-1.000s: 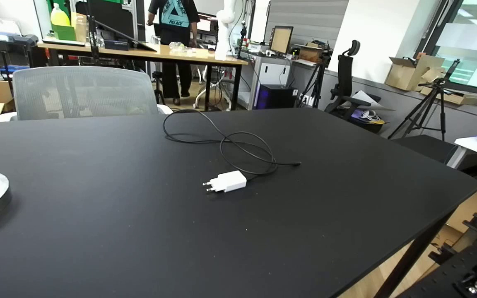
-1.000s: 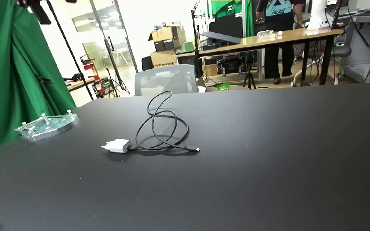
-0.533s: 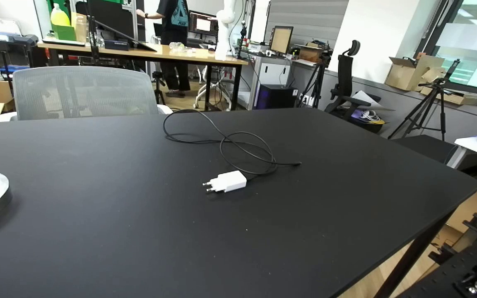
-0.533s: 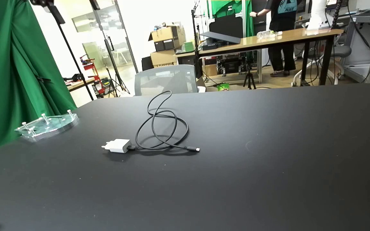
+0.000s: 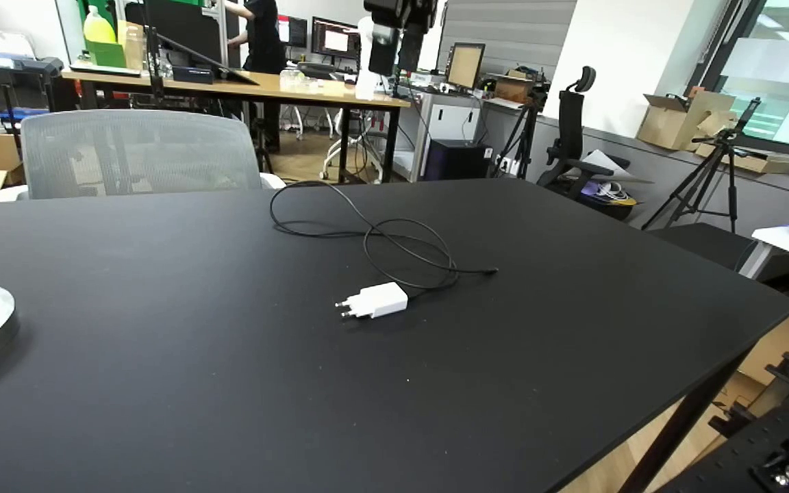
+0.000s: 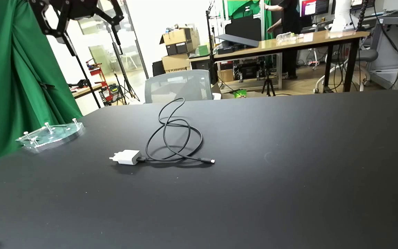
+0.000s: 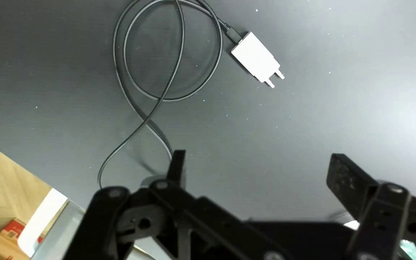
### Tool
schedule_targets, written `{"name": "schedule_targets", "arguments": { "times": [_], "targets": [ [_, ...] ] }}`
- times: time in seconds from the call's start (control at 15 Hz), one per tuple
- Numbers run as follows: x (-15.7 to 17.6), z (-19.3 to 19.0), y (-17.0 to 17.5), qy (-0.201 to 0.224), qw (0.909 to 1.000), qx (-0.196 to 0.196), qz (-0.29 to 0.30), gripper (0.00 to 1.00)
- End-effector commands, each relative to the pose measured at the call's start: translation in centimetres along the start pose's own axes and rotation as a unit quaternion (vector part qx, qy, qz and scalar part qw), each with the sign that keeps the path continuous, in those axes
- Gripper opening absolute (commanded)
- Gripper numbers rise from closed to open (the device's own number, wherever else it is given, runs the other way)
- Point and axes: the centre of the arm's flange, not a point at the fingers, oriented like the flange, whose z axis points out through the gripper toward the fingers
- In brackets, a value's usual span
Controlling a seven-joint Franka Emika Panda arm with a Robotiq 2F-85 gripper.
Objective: Pick up the charger and move it slightly to the left.
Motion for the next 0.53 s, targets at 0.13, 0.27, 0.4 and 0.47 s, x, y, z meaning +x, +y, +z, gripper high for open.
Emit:
{"name": "schedule_targets", "arguments": {
  "times": [0.13, 0.27, 0.4, 0.47],
  "targets": [
    [0.2, 0.4, -0.4, -0.007, 0.9990, 0.014, -0.042, 1.00],
    [-0.2, 1.7, -0.8, -0.011, 0.9927, 0.030, -0.116, 1.00],
    [-0.8, 3.3, -1.0, -0.023, 0.9832, 0.042, -0.176, 1.00],
    [-1.3, 4.2, -1.0, -0.030, 0.9771, 0.049, -0.205, 1.00]
  ]
}}
